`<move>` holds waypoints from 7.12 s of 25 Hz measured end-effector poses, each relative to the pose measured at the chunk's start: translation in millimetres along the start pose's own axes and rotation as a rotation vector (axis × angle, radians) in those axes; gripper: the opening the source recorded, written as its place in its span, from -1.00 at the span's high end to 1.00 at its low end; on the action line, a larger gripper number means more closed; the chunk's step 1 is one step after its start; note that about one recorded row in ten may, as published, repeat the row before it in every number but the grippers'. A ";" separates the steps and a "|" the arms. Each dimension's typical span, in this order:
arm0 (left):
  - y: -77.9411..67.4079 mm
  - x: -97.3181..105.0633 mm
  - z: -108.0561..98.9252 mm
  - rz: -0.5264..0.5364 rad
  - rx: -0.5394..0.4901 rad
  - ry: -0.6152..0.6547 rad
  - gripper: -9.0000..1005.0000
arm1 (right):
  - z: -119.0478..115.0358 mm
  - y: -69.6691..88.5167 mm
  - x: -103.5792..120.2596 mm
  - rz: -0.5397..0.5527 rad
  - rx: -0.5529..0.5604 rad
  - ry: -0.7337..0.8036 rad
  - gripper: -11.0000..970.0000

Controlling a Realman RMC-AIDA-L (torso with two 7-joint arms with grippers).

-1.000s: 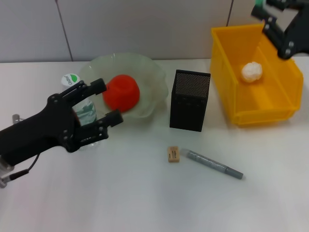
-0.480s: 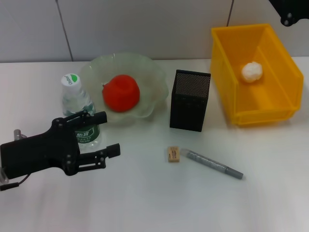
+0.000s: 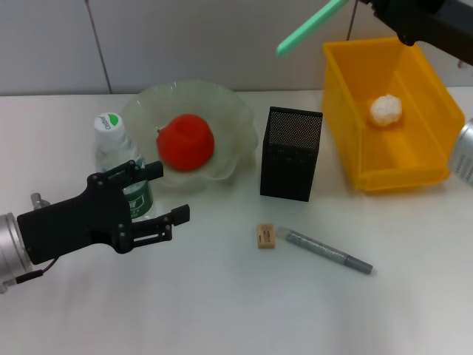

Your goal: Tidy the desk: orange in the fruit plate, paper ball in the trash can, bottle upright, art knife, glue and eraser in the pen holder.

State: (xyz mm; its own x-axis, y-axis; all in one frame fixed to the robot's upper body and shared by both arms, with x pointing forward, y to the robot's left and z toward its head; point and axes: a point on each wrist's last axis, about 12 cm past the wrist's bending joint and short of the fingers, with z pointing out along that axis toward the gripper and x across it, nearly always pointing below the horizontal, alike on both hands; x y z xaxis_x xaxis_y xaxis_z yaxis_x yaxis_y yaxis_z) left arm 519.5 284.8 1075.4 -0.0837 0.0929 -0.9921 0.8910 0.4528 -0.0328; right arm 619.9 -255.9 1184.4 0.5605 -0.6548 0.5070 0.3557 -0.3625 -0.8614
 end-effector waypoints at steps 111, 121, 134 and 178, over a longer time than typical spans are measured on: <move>-12.5 18.0 19.0 0.117 -0.087 -0.104 -0.72 | 14.6 31.0 -36.3 -0.775 -0.127 -0.121 0.61; -15.3 16.6 15.8 0.120 -0.093 -0.140 -0.72 | 21.1 29.2 -46.3 -0.739 -0.115 -0.107 0.54; -17.6 17.7 9.2 0.135 -0.105 -0.154 -0.72 | 19.9 25.3 -47.6 -0.719 -0.092 -0.054 -0.05; -43.1 32.7 10.4 0.085 -0.010 -0.131 -0.72 | -32.6 21.4 -65.2 2.332 0.358 -0.285 -0.10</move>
State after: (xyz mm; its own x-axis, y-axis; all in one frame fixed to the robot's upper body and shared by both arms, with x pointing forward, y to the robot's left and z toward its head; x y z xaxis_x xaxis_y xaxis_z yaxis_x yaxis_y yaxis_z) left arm 482.9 259.1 1043.1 0.0509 0.0149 -0.9986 0.8880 0.4569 0.0521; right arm 566.5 -242.6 1132.0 0.1004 0.4353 -0.8947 -0.7196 0.6527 0.2369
